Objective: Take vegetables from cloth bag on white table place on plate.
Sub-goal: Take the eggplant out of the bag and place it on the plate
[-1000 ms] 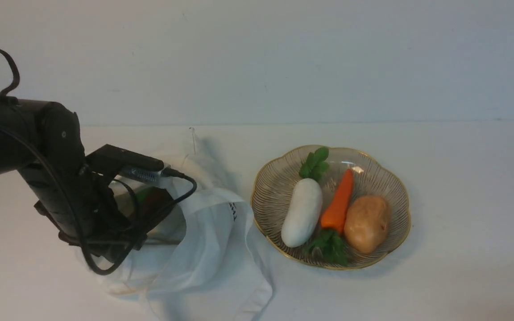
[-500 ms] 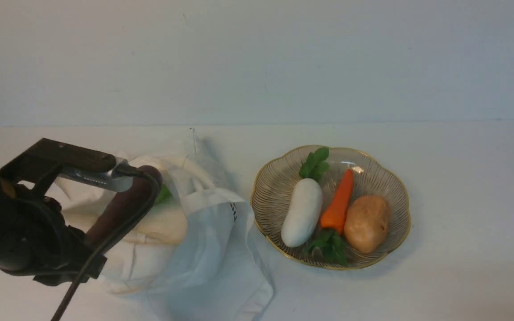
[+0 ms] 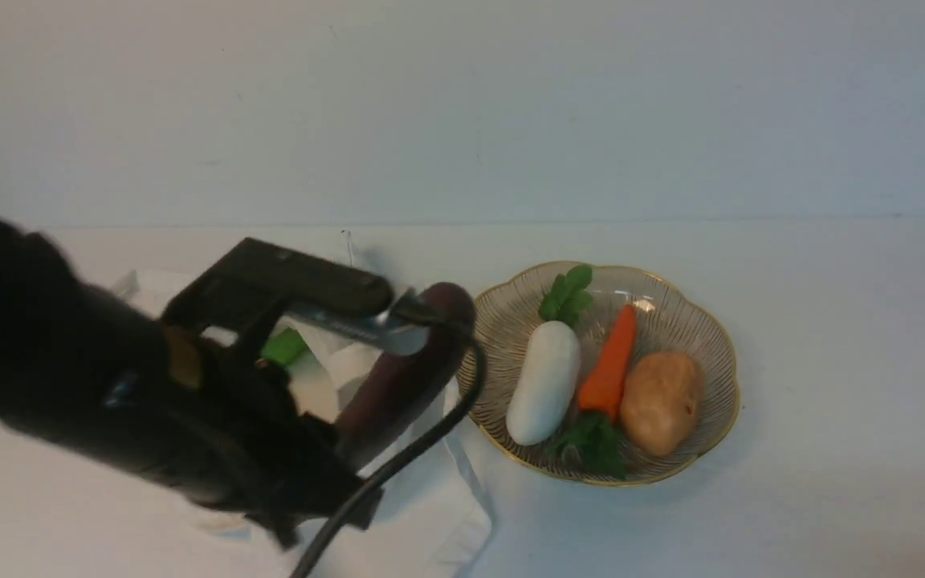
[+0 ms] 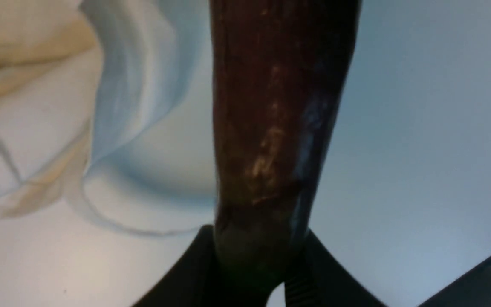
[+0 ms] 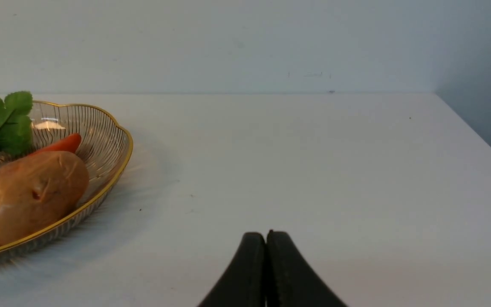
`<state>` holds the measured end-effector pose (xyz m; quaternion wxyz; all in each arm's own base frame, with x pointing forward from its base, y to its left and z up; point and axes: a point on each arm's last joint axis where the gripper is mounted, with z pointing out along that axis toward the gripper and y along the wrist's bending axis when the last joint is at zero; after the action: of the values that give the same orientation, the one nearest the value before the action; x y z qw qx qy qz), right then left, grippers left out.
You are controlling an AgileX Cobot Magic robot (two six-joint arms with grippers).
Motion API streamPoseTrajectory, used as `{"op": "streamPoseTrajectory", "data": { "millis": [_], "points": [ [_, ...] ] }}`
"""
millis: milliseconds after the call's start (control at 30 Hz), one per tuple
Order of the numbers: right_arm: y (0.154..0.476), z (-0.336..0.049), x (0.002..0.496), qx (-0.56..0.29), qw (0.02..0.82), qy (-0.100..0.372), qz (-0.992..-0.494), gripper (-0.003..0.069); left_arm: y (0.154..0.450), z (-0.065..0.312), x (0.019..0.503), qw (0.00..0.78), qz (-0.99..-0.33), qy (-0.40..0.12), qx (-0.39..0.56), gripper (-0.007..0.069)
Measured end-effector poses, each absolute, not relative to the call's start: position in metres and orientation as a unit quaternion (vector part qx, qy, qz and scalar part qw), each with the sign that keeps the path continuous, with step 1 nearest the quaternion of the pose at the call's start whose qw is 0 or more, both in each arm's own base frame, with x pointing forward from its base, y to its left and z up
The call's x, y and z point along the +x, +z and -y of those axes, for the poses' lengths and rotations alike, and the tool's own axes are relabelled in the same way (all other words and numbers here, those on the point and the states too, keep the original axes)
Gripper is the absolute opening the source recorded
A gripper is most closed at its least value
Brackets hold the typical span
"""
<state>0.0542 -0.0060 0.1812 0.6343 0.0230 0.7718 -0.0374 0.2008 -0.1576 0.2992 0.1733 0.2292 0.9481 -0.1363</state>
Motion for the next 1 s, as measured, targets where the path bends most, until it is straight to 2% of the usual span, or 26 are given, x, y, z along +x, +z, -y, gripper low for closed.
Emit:
{"op": "streamPoseTrajectory", "data": {
  "millis": [233, 400, 733, 800, 867, 933, 967, 1000],
  "points": [
    [0.181, 0.006, 0.054, 0.023, 0.634, -0.037, -0.772, -0.001, 0.273, 0.209, 0.285, 0.152, -0.96, -0.091, 0.217, 0.0174],
    [0.181, 0.006, 0.054, 0.023, 0.634, -0.037, -0.772, -0.001, 0.25, 0.225, 0.33, 0.124, -0.971, -0.074, 0.192, 0.0174],
    [0.181, 0.006, 0.054, 0.023, 0.634, -0.037, -0.772, -0.001, 0.215, 0.248, 0.368, 0.092, -0.973, -0.06, 0.202, 0.0177],
    [0.181, 0.006, 0.054, 0.023, 0.634, -0.037, -0.772, -0.001, 0.212, 0.249, 0.369, 0.091, -0.973, -0.059, 0.203, 0.0206],
    [0.181, 0.006, 0.054, 0.023, 0.634, -0.037, -0.772, -0.001, 0.21, 0.249, 0.369, 0.088, -0.974, -0.058, 0.203, 0.0269],
    [0.181, 0.006, 0.054, 0.023, 0.634, -0.037, -0.772, -0.001, 0.209, 0.249, 0.369, 0.085, -0.974, -0.057, 0.203, 0.0379],
    [0.181, 0.006, 0.054, 0.023, 0.634, -0.037, -0.772, -0.001, 0.209, 0.249, 0.369, 0.085, -0.974, -0.056, 0.203, 0.0388],
    [0.181, 0.006, 0.054, 0.023, 0.634, -0.037, -0.772, -0.001, 0.21, 0.249, 0.369, 0.084, -0.974, -0.056, 0.203, 0.0463]
  ]
}}
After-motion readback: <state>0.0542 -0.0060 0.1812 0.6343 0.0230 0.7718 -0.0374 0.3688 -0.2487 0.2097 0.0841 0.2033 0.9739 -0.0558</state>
